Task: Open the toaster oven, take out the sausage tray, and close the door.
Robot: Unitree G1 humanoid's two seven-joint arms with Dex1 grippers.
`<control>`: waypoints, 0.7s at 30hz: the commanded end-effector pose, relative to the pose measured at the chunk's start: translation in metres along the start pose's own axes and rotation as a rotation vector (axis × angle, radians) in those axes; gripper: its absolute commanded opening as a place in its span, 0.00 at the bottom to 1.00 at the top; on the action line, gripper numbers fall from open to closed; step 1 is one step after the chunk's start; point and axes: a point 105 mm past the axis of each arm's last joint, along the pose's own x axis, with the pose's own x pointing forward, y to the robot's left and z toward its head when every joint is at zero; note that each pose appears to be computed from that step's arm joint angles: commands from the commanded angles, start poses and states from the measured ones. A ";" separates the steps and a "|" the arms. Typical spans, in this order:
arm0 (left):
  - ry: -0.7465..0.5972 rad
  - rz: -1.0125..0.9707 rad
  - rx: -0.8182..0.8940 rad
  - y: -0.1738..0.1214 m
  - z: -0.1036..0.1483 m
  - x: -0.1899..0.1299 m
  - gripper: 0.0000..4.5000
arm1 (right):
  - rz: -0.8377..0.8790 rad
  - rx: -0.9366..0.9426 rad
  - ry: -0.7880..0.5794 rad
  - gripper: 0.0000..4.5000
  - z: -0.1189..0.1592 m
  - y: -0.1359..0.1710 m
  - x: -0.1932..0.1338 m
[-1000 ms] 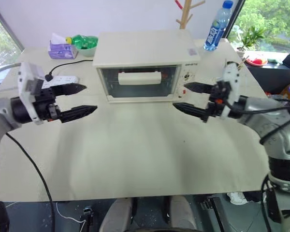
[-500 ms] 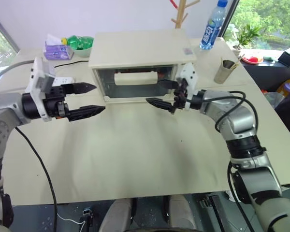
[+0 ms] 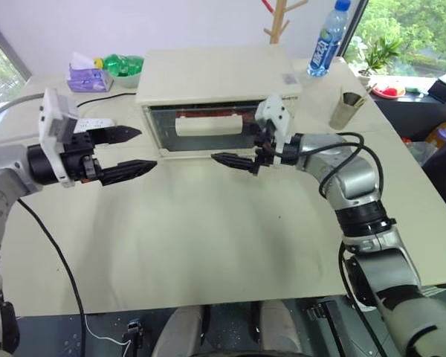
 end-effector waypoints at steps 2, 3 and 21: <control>-0.041 0.041 0.038 0.012 0.011 0.003 1.00 | 0.070 -0.042 -0.059 1.00 0.017 0.026 0.001; -0.049 0.046 0.035 0.014 0.012 0.005 1.00 | 0.070 -0.039 -0.057 1.00 0.015 0.029 0.001; -0.041 -0.024 0.081 0.047 0.018 0.053 0.01 | 0.009 0.049 -0.039 1.00 -0.012 0.050 -0.001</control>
